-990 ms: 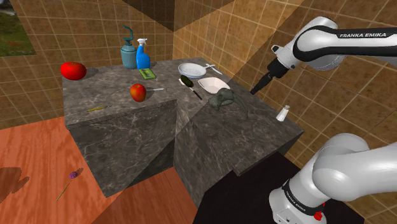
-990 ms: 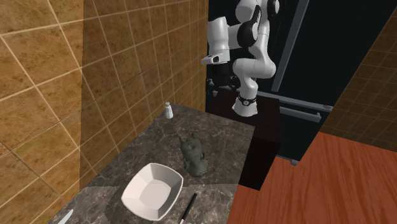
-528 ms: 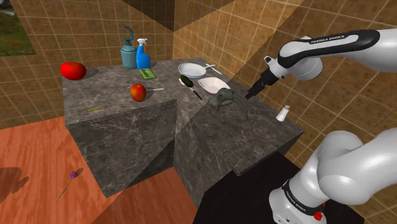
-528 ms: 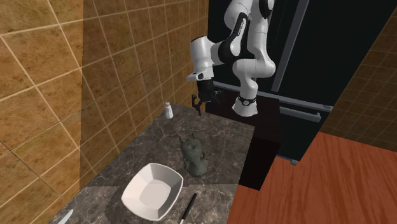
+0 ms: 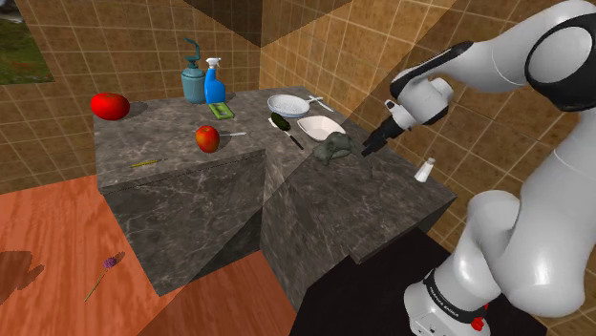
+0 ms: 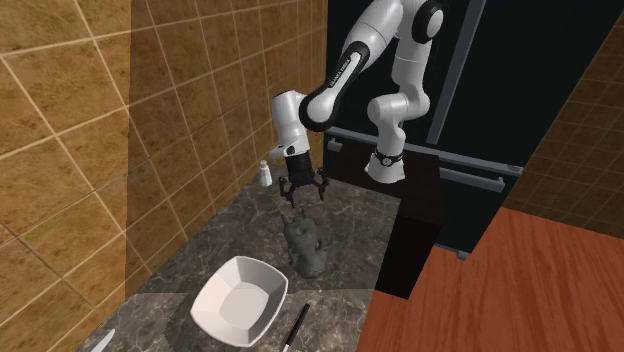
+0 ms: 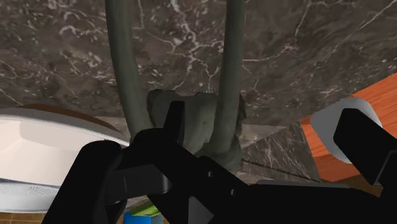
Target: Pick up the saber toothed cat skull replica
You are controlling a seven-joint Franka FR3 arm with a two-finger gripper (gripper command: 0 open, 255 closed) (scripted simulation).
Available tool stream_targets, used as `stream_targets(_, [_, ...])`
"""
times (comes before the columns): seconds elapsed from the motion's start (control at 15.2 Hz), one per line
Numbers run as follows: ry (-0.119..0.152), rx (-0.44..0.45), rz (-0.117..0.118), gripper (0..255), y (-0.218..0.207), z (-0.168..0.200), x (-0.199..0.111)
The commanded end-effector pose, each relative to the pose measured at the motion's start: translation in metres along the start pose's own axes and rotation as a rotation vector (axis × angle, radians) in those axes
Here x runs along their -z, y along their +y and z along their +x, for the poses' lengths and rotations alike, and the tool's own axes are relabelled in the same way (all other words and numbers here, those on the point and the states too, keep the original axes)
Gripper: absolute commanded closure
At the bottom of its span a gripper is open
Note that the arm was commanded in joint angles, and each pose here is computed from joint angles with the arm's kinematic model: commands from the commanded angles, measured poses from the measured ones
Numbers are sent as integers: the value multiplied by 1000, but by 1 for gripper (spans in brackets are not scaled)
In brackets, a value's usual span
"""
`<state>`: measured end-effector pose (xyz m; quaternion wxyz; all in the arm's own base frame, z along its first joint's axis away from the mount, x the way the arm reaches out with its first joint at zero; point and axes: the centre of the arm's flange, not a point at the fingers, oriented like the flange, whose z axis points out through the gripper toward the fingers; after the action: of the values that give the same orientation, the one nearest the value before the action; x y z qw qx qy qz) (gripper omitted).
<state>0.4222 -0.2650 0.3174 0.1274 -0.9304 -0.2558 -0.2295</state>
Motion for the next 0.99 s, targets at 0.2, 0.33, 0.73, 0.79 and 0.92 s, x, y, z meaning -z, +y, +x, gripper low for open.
stream_targets(0.2, [43,32,-8,0,12,-3,-23])
stream_targets(0.33, [43,32,-8,0,13,-9,-32])
stream_targets(0.73, [43,32,-8,255,16,-16,-45])
stream_targets(0.79, [43,32,-8,255,16,-16,-44])
stream_targets(0.92, [43,32,-8,255,16,-16,-44])
